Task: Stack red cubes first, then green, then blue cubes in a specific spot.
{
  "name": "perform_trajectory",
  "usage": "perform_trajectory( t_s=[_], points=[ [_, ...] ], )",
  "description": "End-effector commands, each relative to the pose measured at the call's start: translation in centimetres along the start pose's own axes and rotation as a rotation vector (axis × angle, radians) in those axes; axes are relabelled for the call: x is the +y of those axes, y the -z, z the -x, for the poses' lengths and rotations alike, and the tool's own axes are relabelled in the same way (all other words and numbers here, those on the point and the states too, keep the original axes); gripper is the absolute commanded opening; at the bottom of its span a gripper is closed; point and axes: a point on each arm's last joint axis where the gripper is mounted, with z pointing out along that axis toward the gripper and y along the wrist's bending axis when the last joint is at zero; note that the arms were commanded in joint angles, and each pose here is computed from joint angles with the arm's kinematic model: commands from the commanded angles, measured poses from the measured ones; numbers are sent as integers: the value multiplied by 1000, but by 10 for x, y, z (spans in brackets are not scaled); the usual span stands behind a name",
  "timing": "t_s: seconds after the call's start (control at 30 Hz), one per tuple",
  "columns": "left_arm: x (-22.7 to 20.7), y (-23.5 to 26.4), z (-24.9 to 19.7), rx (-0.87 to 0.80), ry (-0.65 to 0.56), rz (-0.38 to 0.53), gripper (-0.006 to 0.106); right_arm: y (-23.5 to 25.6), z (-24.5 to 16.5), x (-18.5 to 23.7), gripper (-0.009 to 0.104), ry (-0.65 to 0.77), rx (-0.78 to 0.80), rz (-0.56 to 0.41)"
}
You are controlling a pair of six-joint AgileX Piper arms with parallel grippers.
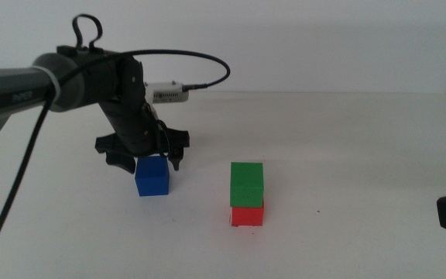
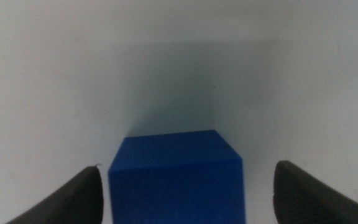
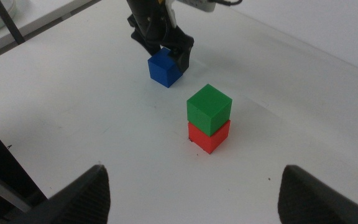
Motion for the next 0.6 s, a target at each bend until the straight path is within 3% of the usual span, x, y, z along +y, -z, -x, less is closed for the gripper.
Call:
perform_trajectory(
  t_s=[0.0,0.1,0.2,0.43,0.57],
  points=[
    [-1,-6,2,4,18,-10,94,1,0,-1,93,13,-9,-11],
    [0,-13,1,19,18,-4,90,1,0,-1,93,13,-9,-11],
    [1,-15,1,25,29,-1,75,1,0,-1,93,13,-9,-11],
    [3,22,-6,58,89,-16,0,1,0,-1,93,13,-9,-11],
    [-22,79,-22,-62,53,3,-2,1,0,-1,93,12,-9,-9]
  ],
)
